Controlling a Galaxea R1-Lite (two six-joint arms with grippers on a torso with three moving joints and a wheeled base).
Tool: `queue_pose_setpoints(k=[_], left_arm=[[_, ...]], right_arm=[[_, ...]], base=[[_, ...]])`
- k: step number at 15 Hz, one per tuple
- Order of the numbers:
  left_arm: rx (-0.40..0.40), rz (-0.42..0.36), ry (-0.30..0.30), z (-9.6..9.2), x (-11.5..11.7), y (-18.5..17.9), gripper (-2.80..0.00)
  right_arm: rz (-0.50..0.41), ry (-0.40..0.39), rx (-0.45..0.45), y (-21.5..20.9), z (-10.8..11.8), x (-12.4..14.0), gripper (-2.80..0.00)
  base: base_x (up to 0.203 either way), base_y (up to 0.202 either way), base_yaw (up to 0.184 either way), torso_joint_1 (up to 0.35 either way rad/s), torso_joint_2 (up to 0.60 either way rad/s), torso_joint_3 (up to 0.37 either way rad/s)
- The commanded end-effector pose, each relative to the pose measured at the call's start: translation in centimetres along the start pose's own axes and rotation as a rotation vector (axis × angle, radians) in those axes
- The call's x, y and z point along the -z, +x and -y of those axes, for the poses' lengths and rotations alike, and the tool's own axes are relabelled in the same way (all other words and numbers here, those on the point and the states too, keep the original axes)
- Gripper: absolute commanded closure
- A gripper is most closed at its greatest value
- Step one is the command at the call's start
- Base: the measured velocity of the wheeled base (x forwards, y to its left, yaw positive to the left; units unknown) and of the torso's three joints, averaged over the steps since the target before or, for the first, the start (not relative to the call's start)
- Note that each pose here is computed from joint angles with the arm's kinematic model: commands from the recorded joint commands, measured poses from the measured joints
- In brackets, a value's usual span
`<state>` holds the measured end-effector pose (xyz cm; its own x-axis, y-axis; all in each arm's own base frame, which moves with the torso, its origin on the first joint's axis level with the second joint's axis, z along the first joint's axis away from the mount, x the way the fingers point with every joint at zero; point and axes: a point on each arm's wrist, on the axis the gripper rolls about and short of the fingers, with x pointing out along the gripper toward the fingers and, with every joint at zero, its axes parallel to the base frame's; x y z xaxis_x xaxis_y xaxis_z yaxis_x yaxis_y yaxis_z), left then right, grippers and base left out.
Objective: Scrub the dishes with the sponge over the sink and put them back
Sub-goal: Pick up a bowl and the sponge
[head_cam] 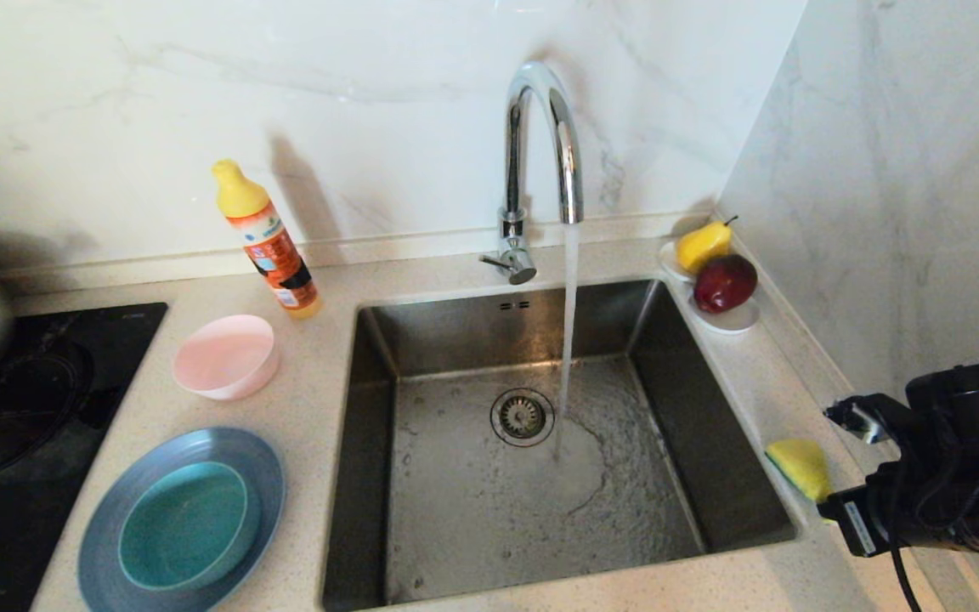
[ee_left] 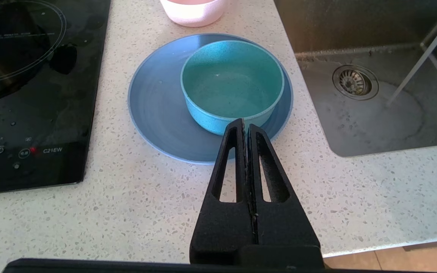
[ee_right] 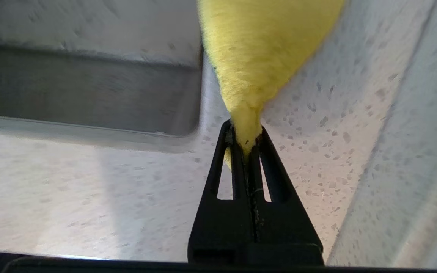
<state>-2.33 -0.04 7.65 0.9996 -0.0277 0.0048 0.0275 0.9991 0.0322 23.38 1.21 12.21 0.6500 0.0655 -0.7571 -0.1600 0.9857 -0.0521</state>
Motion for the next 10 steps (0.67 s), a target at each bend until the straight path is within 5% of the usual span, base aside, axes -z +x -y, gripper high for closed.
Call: queue_pose_setpoints(k=[1,5,10], left_arm=[[0.000,-0.002,0.000,0.0,0.0,0.0,0.00],[0.000,-0.002,0.000,0.0,0.0,0.0,0.00],[0.000,-0.002,0.000,0.0,0.0,0.0,0.00]], right_arm=[[0.096,-0.027,-0.014,-2.6,-0.7,-0.5,0.00],[0.209,-0.103,-0.083,-6.3,-3.0,-0.5,0.00],[0.233,-0.199,-0.224,-10.1,-5.9,1.2,0.00]], base=[[0.000,0.000,0.000,0.000,0.00,0.000],[0.000,0.000,0.000,0.000,0.00,0.000],[0.000,0.000,0.000,0.000,0.00,0.000]])
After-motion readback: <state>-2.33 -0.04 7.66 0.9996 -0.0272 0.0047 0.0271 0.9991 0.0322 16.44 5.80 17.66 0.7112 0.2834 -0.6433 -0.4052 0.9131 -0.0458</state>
